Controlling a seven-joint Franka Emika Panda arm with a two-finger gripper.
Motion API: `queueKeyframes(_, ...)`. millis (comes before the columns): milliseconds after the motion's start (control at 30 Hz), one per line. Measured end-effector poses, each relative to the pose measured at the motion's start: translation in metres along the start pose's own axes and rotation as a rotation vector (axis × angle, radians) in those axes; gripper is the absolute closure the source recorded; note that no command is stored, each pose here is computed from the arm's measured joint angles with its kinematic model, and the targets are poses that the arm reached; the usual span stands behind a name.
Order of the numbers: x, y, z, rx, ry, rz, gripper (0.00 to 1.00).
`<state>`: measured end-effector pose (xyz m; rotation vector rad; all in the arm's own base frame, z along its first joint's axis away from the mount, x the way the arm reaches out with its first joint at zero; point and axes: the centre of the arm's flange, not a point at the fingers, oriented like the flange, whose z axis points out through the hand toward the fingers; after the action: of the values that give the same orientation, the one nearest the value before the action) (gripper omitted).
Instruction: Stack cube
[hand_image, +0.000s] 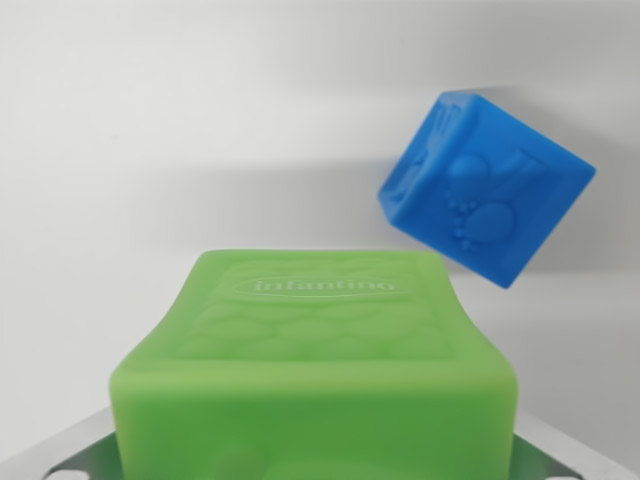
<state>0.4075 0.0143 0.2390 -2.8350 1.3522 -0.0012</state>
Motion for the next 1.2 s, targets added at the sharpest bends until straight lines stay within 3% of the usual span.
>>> queueKeyframes(1200, 0.042, 0.014, -0.019, 0.0013, -0.0009, 0.294, 1.0)
